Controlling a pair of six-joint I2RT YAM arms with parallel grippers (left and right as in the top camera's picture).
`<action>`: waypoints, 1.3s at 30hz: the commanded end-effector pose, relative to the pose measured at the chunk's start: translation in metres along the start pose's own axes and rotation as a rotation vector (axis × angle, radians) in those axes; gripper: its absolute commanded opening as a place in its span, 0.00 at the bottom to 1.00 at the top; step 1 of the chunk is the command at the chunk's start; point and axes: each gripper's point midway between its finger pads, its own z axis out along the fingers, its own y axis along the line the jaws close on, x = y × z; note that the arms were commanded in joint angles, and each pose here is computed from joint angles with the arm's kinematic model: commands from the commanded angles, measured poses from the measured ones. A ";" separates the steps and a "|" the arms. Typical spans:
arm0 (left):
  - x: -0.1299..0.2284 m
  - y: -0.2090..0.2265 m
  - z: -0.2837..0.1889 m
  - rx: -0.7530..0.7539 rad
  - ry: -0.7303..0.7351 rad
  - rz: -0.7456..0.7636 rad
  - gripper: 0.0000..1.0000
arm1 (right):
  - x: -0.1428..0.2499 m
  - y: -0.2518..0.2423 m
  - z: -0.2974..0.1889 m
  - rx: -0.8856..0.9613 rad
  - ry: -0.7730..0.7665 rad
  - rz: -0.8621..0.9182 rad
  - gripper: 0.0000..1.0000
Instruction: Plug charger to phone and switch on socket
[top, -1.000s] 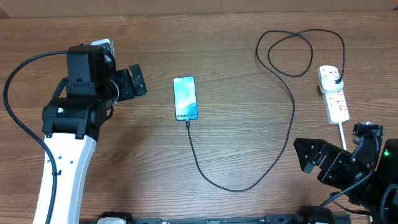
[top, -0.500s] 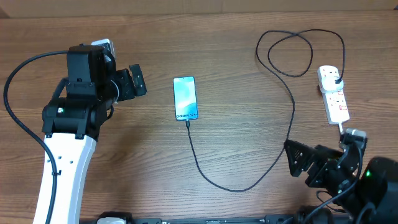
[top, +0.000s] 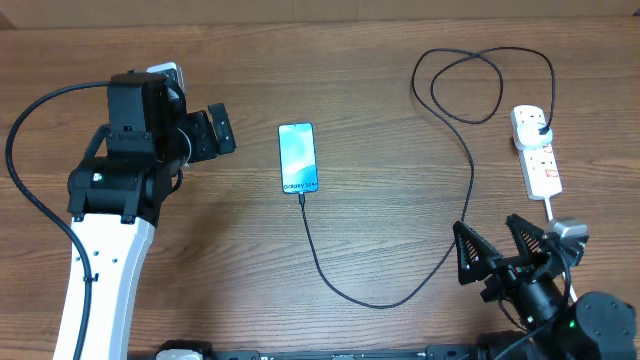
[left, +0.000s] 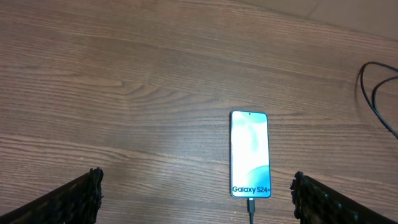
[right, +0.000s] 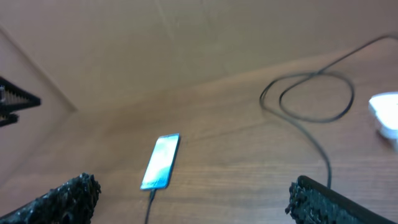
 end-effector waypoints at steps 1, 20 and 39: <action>-0.003 0.002 0.000 -0.014 -0.010 -0.013 1.00 | 0.004 -0.015 0.002 0.050 -0.080 -0.026 1.00; -0.003 0.002 0.000 -0.014 -0.010 -0.013 1.00 | 0.015 -0.051 0.047 0.081 -0.364 -0.114 1.00; -0.003 0.002 0.000 -0.014 -0.010 -0.013 1.00 | 0.031 -0.069 0.061 0.125 -0.412 -0.178 1.00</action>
